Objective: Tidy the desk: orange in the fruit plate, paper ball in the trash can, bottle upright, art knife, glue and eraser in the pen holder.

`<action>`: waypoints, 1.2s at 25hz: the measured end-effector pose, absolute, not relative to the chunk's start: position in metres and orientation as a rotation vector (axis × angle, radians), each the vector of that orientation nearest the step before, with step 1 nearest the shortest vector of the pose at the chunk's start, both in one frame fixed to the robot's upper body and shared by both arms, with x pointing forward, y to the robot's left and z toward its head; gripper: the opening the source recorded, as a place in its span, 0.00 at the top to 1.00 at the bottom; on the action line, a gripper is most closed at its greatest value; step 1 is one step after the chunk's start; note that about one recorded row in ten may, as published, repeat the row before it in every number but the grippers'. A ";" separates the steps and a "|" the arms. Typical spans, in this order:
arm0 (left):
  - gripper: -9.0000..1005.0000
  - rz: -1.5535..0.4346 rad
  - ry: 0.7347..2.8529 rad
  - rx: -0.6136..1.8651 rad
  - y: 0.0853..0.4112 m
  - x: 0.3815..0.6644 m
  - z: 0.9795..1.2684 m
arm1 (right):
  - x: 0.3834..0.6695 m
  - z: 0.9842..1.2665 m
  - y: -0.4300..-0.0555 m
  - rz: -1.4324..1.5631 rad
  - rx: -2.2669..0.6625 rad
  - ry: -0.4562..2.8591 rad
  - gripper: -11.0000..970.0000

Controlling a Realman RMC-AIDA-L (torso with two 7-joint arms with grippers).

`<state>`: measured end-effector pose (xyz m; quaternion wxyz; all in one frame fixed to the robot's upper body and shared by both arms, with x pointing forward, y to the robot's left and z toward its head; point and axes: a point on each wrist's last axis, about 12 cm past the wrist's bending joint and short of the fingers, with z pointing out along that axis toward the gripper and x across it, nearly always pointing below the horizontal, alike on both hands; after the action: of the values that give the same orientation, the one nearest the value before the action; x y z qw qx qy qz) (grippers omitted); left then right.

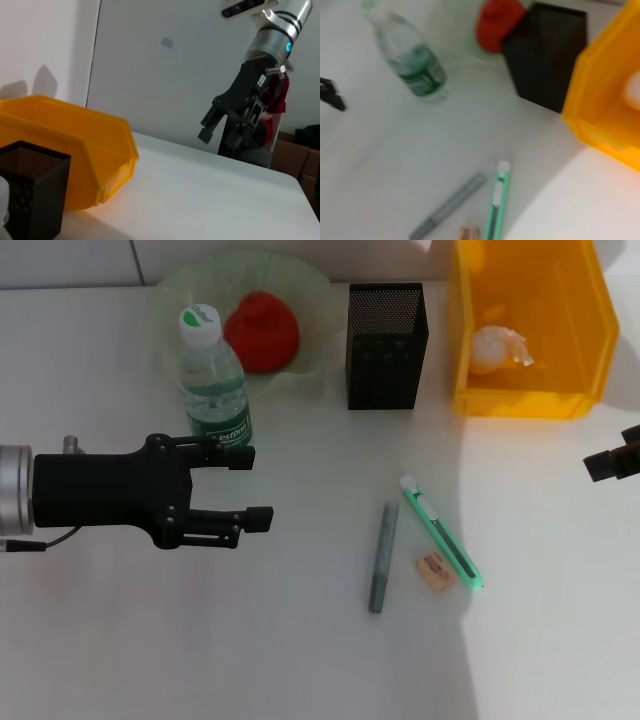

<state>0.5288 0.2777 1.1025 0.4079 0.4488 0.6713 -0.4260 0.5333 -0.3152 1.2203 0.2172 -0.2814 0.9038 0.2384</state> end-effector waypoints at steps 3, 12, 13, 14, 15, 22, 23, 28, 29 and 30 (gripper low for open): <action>0.20 -1.052 1.714 1.129 0.271 0.532 1.098 | 0.556 1.226 -0.272 0.502 -0.857 2.633 0.21; 0.20 -1.052 1.739 1.169 0.261 0.534 1.094 | 0.599 1.188 -0.208 0.386 -0.973 2.733 0.21; 0.20 -1.050 1.745 1.169 0.262 0.534 1.093 | 0.604 1.178 -0.197 0.366 -1.011 2.738 0.21; 0.20 -1.050 1.745 1.169 0.262 0.534 1.093 | 0.604 1.178 -0.197 0.366 -1.011 2.738 0.21; 0.20 -1.050 1.750 1.170 0.262 0.534 1.093 | 0.607 1.169 -0.186 0.338 -1.050 2.739 0.21; 0.20 -1.037 1.814 1.214 0.262 0.535 1.091 | 0.607 1.151 -0.162 0.250 -1.138 2.745 0.21; 0.20 -1.033 1.815 1.213 0.262 0.536 1.091 | 0.606 1.148 -0.156 0.262 -1.160 2.738 0.22; 0.20 -1.006 1.834 1.217 0.259 0.540 1.088 | 0.605 1.144 -0.147 0.271 -1.181 2.732 0.24; 0.20 -1.004 1.840 1.222 0.258 0.540 1.087 | 0.605 1.140 -0.144 0.252 -1.192 2.733 0.25; 0.20 -1.001 1.846 1.226 0.257 0.541 1.087 | 0.605 1.140 -0.144 0.252 -1.192 2.733 0.26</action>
<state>0.5408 0.2571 1.0866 0.3476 0.4726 0.7119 -0.3860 0.6052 -0.1441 1.1397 0.0743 -0.3973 0.9108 0.0840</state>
